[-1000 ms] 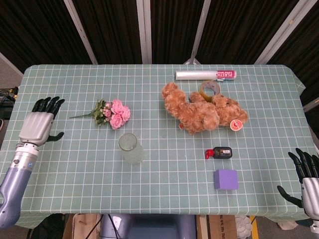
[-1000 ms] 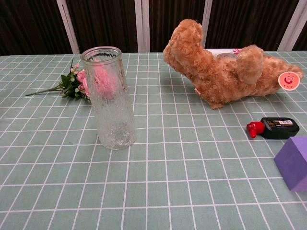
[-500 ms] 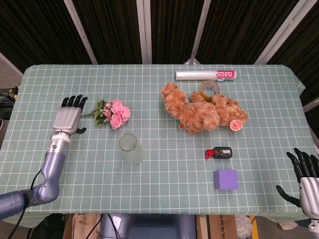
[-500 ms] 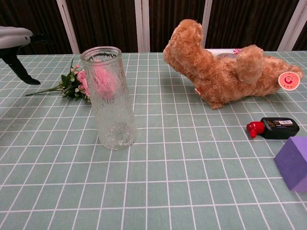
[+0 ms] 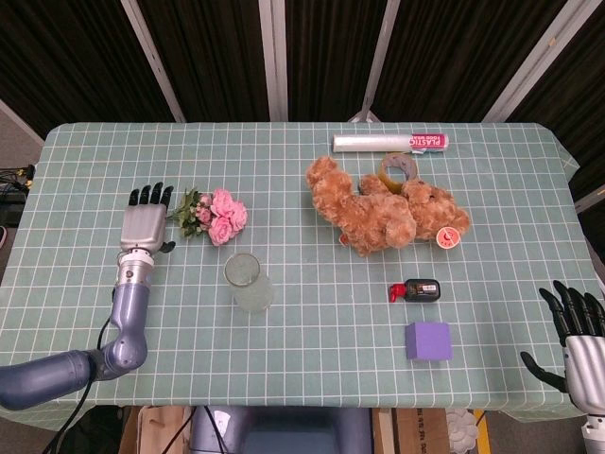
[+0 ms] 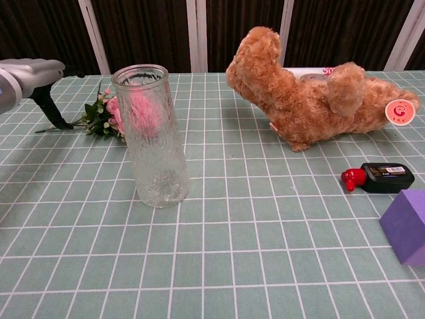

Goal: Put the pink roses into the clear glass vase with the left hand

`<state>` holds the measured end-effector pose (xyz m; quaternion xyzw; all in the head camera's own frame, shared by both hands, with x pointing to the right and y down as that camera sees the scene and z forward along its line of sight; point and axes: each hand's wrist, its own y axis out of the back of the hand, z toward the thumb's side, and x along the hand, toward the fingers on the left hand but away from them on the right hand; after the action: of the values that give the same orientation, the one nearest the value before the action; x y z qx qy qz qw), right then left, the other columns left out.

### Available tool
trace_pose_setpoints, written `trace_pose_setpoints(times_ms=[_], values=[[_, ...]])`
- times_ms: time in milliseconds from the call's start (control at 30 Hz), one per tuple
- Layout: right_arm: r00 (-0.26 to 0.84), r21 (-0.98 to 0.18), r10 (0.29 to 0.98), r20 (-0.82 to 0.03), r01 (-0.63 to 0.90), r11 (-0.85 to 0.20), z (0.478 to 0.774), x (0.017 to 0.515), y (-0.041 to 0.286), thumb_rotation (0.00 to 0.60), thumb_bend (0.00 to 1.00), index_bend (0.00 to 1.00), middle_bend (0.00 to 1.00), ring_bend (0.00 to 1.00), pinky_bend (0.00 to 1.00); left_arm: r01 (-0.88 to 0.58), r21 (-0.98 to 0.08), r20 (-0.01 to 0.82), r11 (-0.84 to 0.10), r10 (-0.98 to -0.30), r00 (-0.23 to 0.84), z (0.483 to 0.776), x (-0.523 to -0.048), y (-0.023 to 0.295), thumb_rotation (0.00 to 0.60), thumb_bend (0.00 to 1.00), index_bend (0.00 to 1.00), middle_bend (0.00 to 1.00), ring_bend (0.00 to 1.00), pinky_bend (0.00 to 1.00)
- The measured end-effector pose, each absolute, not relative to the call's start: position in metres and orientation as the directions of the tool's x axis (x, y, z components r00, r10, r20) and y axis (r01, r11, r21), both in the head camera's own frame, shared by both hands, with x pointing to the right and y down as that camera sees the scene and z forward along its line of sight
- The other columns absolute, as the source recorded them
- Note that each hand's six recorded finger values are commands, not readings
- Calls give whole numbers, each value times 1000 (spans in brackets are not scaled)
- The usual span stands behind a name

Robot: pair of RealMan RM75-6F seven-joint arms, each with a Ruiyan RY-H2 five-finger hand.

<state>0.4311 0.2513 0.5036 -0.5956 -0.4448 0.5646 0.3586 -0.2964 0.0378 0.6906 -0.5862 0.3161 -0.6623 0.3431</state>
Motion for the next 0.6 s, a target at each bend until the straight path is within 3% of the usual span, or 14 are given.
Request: trace_pose_setpoints(times_ms=[600], values=[[-42,-929,933,-359,114,-352,507,432,250,600,221,110,53,0,0,106,-816,571,-569,-821,-7,723,-249,26,600,252,53,5,0,30]])
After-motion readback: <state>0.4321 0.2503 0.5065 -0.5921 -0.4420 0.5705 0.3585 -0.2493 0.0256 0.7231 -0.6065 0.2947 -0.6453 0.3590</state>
